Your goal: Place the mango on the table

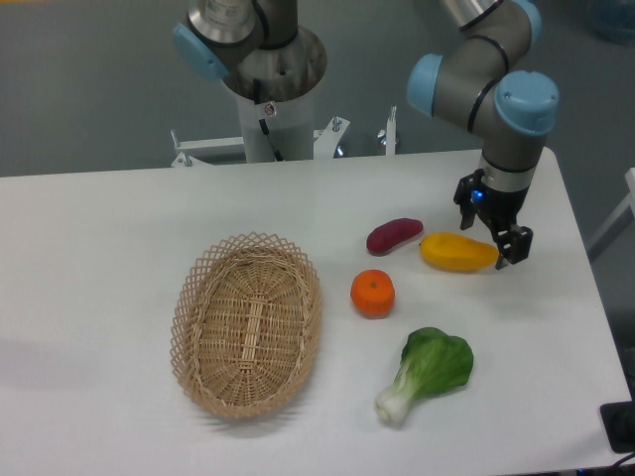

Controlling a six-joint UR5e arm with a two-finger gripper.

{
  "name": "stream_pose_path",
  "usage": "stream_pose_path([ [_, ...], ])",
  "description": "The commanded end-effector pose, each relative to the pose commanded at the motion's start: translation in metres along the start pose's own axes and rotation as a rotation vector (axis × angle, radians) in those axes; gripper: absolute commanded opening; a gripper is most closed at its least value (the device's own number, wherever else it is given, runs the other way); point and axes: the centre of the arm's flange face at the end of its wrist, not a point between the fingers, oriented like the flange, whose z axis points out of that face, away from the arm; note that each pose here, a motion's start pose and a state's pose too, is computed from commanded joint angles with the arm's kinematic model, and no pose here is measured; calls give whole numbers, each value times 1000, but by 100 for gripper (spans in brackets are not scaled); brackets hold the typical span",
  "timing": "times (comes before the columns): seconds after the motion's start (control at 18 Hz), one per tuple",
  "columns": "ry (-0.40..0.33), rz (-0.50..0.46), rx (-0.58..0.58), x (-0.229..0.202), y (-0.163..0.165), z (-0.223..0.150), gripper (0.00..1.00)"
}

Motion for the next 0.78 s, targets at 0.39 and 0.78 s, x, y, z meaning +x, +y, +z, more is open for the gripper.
stream_pose_path([
  [0.39, -9, -136, 29, -52, -19, -83, 100],
  [0.78, -42, -176, 65, -81, -5, -135, 100],
])
